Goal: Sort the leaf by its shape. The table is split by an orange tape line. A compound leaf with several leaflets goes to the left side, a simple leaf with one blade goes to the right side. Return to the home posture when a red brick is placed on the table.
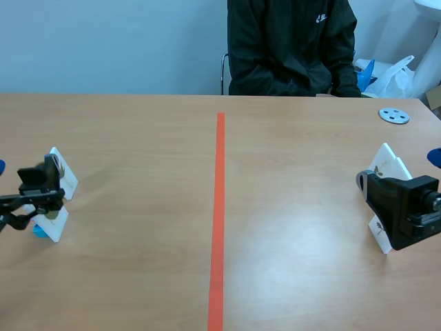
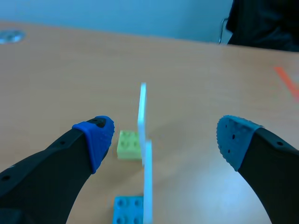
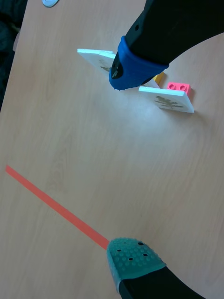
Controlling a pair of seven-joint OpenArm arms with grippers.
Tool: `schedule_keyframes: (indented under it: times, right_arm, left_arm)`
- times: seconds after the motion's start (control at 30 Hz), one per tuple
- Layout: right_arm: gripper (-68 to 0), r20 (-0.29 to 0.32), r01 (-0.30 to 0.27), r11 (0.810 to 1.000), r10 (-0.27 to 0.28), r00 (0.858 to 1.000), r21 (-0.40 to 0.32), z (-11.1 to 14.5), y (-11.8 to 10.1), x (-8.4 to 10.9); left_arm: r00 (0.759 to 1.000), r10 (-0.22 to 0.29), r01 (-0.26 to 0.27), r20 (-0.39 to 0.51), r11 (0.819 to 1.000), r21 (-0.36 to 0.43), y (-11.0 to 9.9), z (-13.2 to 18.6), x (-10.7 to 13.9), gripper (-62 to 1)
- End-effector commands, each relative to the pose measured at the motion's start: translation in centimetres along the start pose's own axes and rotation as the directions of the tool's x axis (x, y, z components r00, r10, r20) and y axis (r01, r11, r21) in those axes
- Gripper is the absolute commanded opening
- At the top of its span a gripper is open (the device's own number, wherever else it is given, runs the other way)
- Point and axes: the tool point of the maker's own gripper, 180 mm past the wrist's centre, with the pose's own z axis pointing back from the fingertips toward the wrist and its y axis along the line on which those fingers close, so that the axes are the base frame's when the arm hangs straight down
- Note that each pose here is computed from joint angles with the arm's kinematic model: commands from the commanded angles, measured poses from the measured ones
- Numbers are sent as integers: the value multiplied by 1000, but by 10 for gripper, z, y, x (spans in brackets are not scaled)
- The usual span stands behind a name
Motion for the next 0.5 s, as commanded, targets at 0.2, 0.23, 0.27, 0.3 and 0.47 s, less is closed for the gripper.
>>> schedule_keyframes:
  times: [0.2,0.23,0.27,0.3,0.47]
  right_arm:
    - [4,35,-5,1000,6,999,-10,0,-5,10]
    - [4,35,-5,1000,6,999,-10,0,-5,10]
    - [4,35,-5,1000,6,999,-10,0,-5,10]
    - [4,35,-5,1000,6,999,-10,0,-5,10]
    - [4,35,-5,1000,6,999,-10,0,-5,10]
  left_arm:
    - [998,-21,36,63,972,-232,-45,29,53,14]
    - [999,-22,33,45,963,-267,-54,34,54,14]
    - [999,-22,30,30,953,-302,-64,40,55,14]
    - [1000,-23,26,15,940,-340,-73,46,57,14]
    - [998,-48,21,-43,876,-483,-113,74,68,14]
